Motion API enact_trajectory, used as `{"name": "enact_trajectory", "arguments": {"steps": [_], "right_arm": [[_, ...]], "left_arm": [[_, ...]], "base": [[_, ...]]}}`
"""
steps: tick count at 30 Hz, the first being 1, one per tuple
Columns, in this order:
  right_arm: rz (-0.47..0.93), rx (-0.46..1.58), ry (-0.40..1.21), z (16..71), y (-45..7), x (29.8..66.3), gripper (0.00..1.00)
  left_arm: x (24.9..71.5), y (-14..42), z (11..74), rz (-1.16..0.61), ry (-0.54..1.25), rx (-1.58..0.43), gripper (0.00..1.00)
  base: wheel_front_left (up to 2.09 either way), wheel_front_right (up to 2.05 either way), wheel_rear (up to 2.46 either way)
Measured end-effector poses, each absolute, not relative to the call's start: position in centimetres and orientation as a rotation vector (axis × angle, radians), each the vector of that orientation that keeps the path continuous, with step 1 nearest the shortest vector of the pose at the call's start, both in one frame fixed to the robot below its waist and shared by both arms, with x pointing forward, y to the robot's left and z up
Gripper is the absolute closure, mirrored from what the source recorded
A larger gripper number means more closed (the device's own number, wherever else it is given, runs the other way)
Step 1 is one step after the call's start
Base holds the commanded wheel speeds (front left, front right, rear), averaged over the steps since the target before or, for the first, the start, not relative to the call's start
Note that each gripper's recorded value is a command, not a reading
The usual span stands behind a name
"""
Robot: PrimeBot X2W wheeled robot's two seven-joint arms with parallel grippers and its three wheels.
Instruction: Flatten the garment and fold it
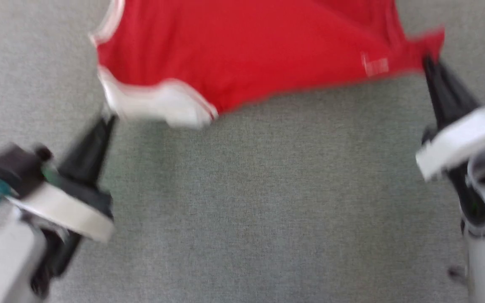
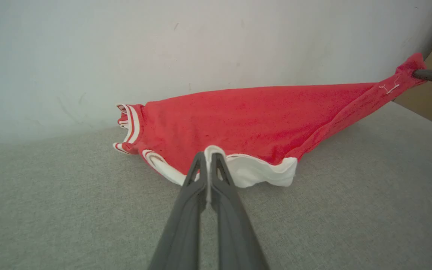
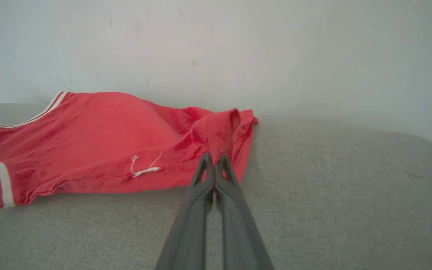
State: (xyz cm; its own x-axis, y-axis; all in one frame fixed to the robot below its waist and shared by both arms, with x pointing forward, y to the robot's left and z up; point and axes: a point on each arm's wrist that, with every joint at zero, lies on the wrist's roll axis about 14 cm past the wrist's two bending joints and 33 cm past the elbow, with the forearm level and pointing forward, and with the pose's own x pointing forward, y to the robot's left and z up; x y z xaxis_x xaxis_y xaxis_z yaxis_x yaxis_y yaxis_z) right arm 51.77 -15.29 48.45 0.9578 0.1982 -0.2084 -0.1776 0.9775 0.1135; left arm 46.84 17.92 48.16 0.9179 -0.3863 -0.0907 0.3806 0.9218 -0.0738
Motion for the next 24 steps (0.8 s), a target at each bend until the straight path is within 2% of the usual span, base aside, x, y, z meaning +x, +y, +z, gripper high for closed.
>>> {"name": "enact_trajectory", "arguments": {"steps": [11, 18, 24], "right_arm": [[0.047, 0.121, 0.526, 42.6, -20.5, 41.1, 1.0], [0.038, 0.189, 0.712, 40.1, -20.7, 34.5, 1.0], [0.091, 0.201, 0.886, 38.7, -20.1, 29.1, 1.0]], "left_arm": [[36.8, 17.7, 42.1, -0.374, 0.489, -0.143, 1.0], [29.7, 16.9, 39.5, -0.375, 0.739, -0.237, 1.0], [25.2, 16.1, 38.9, -0.372, 0.866, -0.303, 1.0]], "base": [[0.0, 0.0, 0.0], [0.0, 0.0, 0.0], [0.0, 0.0, 0.0]]}}
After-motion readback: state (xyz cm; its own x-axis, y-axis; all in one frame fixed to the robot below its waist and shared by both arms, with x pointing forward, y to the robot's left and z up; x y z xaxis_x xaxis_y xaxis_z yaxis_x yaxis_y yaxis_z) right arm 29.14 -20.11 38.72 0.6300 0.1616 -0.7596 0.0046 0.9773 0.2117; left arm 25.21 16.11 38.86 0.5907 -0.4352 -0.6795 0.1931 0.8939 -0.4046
